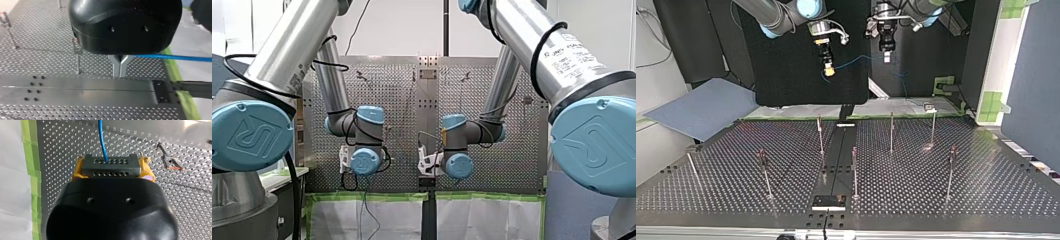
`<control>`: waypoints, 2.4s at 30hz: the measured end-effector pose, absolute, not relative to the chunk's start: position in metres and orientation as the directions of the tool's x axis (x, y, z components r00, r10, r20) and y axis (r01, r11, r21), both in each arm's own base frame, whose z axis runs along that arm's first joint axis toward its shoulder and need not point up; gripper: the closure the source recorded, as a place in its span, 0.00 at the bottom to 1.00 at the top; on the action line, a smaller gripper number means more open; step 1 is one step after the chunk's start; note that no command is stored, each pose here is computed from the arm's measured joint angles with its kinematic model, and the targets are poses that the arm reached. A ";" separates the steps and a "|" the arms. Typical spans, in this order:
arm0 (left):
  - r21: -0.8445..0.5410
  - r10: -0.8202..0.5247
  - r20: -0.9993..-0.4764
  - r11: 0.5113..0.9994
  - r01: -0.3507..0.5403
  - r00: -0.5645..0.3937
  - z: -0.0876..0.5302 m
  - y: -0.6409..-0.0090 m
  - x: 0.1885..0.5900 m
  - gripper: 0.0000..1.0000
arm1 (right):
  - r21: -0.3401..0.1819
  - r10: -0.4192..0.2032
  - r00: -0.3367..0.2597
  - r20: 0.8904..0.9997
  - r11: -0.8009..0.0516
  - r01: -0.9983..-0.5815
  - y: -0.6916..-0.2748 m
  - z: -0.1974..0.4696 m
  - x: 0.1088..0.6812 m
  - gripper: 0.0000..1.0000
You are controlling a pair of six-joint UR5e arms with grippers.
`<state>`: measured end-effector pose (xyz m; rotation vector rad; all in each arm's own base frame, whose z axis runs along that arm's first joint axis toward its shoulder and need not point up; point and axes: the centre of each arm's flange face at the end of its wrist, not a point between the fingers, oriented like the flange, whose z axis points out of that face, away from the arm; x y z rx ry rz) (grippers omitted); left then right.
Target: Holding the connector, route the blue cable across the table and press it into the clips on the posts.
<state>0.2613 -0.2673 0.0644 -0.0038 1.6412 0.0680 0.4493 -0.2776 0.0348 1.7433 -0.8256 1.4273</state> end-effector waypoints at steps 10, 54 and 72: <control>0.060 0.054 -0.995 0.996 -0.067 -0.086 0.063 -0.265 0.257 1.00 | 0.136 -0.032 0.180 0.983 -0.532 -0.836 -0.278 0.035 0.449 1.00; -0.067 -0.044 -0.997 0.871 -0.487 0.059 0.198 -0.200 0.334 1.00 | 0.040 0.133 -0.074 0.988 -0.697 -0.716 -0.310 0.273 0.534 1.00; -0.165 -0.110 -0.982 0.893 -0.419 0.153 0.280 -0.204 0.343 1.00 | 0.044 0.078 -0.021 0.997 -0.742 -0.669 -0.310 0.285 0.563 1.00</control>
